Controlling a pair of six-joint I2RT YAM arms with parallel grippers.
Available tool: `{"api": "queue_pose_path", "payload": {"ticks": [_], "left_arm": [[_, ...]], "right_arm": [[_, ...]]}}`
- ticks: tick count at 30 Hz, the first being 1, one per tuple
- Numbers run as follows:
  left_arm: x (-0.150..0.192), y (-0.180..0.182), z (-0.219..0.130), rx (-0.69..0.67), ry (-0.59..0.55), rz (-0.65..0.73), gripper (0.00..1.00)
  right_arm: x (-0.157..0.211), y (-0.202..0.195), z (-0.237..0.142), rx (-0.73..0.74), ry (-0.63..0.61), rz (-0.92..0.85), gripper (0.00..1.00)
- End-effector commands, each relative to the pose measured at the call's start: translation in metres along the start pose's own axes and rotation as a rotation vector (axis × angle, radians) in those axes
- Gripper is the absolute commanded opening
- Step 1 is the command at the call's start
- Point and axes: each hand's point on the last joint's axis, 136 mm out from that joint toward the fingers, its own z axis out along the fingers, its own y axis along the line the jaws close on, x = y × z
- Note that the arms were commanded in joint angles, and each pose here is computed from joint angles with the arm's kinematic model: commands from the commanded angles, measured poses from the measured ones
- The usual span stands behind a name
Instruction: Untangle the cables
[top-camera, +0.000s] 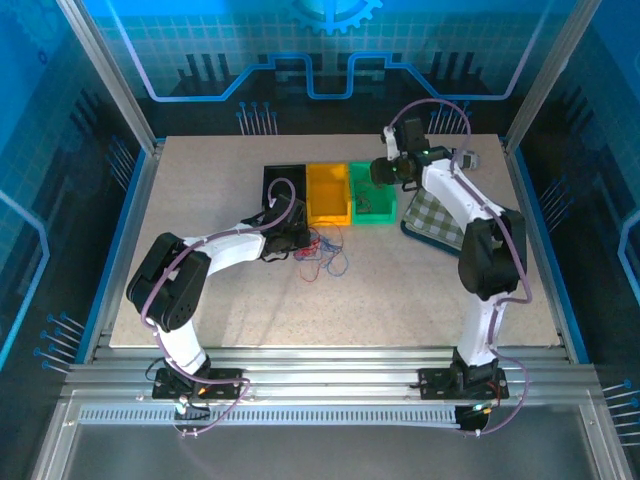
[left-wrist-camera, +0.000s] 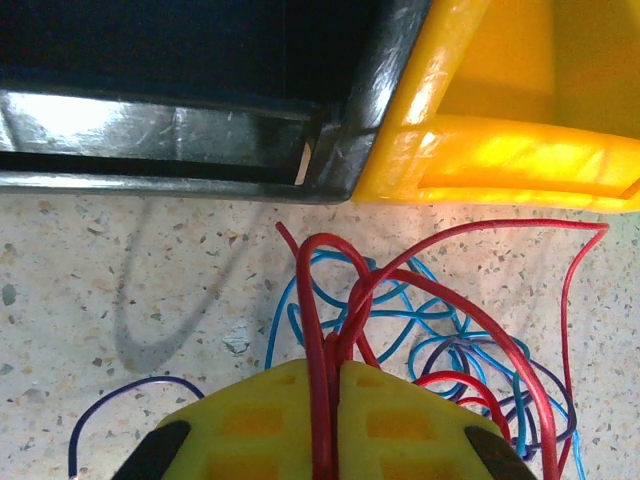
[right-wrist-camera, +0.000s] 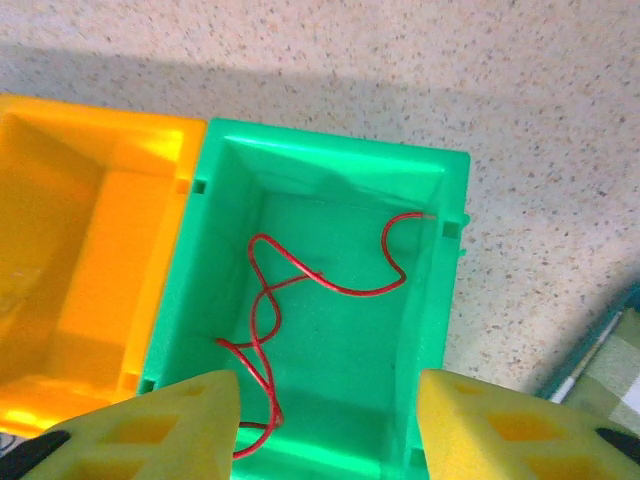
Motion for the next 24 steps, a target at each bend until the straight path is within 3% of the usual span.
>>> {"api": "queue_pose_path", "payload": {"ticks": [1, 6, 12, 16, 24], "left_arm": [[-0.002, -0.008, 0.001, 0.022, 0.003, 0.019, 0.0], [0.0, -0.007, 0.002, 0.018, 0.006, 0.018, 0.0], [0.001, -0.007, 0.003, 0.023, 0.011, 0.02, 0.0], [0.002, -0.01, 0.003, 0.035, 0.014, 0.022, 0.0], [0.003, -0.008, -0.003, 0.031, 0.012, 0.052, 0.0]], "right_arm": [[0.004, 0.011, -0.009, -0.028, -0.021, -0.004, 0.48], [0.06, 0.069, -0.014, -0.194, 0.054, -0.066, 0.48], [0.131, 0.117, 0.002, -0.281, 0.191, -0.052, 0.47], [0.143, 0.131, 0.019, -0.273, 0.213, -0.056, 0.48], [0.146, 0.12, 0.055, -0.156, 0.244, -0.06, 0.47]]}}
